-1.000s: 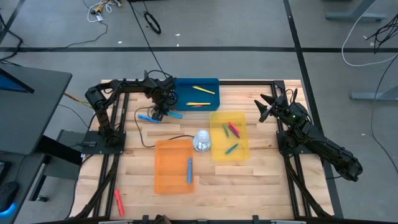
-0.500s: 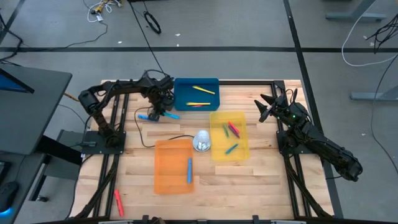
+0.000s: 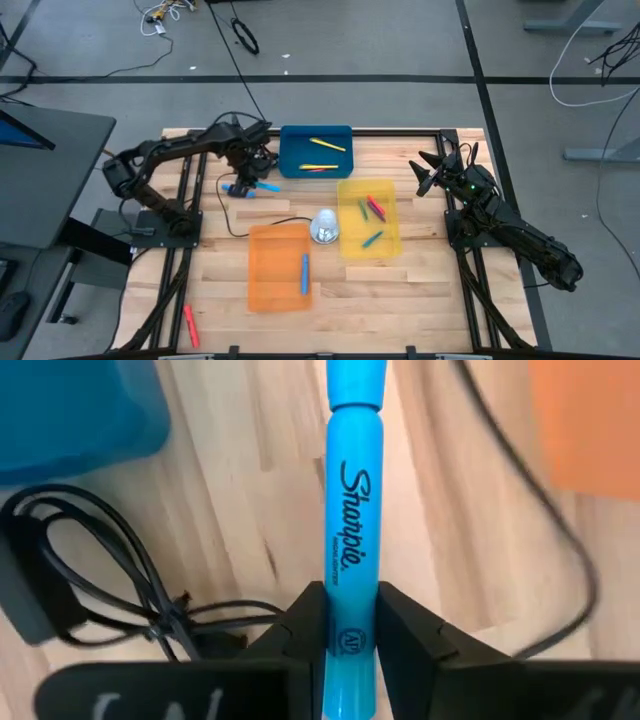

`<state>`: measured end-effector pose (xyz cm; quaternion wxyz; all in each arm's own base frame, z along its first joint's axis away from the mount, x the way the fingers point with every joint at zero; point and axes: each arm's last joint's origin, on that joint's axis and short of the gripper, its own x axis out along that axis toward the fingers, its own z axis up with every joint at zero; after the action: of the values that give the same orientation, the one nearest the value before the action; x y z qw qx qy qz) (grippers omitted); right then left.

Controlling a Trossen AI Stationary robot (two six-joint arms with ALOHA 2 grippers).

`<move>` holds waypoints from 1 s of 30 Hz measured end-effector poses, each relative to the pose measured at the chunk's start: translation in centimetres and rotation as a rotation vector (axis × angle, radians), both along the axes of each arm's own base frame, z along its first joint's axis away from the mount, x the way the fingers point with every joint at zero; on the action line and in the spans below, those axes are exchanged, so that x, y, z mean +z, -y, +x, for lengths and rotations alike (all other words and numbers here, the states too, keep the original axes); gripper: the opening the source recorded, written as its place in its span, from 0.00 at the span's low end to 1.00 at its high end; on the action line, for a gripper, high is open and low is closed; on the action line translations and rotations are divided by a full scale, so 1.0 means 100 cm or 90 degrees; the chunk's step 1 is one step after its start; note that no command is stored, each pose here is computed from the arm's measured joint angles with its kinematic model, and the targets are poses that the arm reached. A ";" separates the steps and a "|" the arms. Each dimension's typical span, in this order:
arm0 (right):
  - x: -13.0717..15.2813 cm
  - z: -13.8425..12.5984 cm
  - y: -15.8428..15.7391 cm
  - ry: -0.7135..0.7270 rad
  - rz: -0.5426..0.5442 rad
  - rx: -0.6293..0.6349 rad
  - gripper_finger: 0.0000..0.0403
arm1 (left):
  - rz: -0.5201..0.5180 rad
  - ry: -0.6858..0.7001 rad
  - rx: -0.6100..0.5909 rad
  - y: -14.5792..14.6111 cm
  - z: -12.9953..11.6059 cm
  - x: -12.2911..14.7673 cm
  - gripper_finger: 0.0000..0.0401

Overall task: Pick & Place Markers
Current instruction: Put the top blue highlighter pen into the orange bin

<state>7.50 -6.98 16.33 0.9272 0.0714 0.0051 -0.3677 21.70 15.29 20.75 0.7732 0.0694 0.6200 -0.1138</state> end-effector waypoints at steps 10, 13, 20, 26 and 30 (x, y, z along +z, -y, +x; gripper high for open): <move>0.000 0.000 0.000 0.000 0.000 0.000 0.61 | 0.002 0.015 0.032 0.032 -0.012 0.033 0.17; 0.000 0.000 0.000 0.000 0.000 0.000 0.61 | 0.000 0.015 0.039 0.044 -0.015 0.042 0.17; 0.000 0.000 0.000 0.000 0.000 0.000 0.61 | -0.010 0.023 0.061 0.066 -0.013 0.058 0.17; 0.000 0.000 0.000 0.000 0.000 0.000 0.61 | -0.023 0.008 0.166 0.071 -0.011 0.058 0.17; 0.000 0.000 0.000 0.000 0.000 0.000 0.61 | -0.045 -0.004 0.237 0.082 -0.006 0.058 0.17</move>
<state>7.50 -6.98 16.33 0.9272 0.0714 0.0051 -0.3676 21.06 7.06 26.56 0.7811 -0.0741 0.6199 0.0098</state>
